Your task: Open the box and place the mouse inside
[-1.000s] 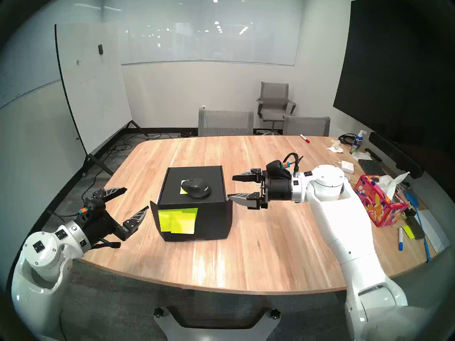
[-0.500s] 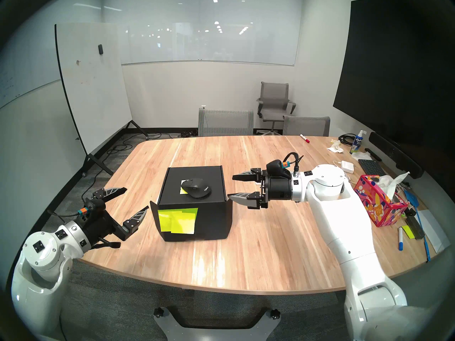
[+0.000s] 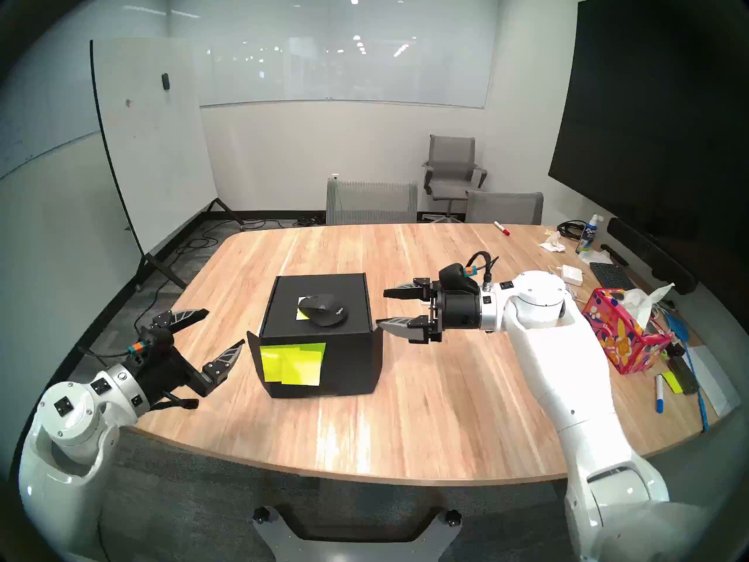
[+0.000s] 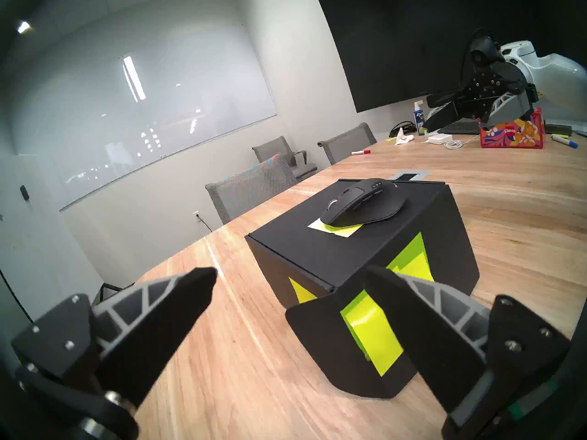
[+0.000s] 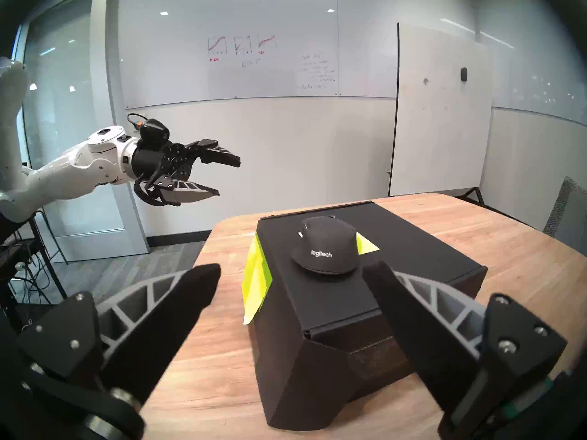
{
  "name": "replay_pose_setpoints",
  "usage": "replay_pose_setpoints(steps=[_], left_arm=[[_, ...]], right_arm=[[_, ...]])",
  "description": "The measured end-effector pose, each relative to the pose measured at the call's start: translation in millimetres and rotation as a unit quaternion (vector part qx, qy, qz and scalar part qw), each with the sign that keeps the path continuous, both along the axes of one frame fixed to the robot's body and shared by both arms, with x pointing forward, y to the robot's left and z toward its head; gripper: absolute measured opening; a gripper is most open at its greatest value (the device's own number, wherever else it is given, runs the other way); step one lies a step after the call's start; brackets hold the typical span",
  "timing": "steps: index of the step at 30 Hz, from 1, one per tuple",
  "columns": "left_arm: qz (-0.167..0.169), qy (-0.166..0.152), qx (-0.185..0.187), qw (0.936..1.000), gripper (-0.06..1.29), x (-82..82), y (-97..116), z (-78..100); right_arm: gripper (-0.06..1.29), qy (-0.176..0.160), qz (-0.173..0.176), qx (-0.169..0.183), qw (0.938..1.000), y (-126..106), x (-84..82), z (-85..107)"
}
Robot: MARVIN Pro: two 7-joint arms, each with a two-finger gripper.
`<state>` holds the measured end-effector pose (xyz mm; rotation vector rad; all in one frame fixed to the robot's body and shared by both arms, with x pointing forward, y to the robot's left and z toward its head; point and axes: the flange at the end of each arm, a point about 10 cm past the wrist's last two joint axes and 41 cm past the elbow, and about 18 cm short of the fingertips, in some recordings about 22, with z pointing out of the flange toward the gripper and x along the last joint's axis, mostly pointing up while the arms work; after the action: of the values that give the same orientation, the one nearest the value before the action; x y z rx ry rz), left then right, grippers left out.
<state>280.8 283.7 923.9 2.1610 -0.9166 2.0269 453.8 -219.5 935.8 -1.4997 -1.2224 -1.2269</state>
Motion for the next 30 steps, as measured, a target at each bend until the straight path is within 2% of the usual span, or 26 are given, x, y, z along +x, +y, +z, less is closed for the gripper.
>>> replay_pose_setpoints(steps=[30], left_arm=[[0.0, 0.0, 0.0, 1.0, 1.27, 0.0, 0, 0.0]], right_arm=[[1.23, 0.029, 0.041, -0.009, 0.9987, 13, 51.6, -9.3]])
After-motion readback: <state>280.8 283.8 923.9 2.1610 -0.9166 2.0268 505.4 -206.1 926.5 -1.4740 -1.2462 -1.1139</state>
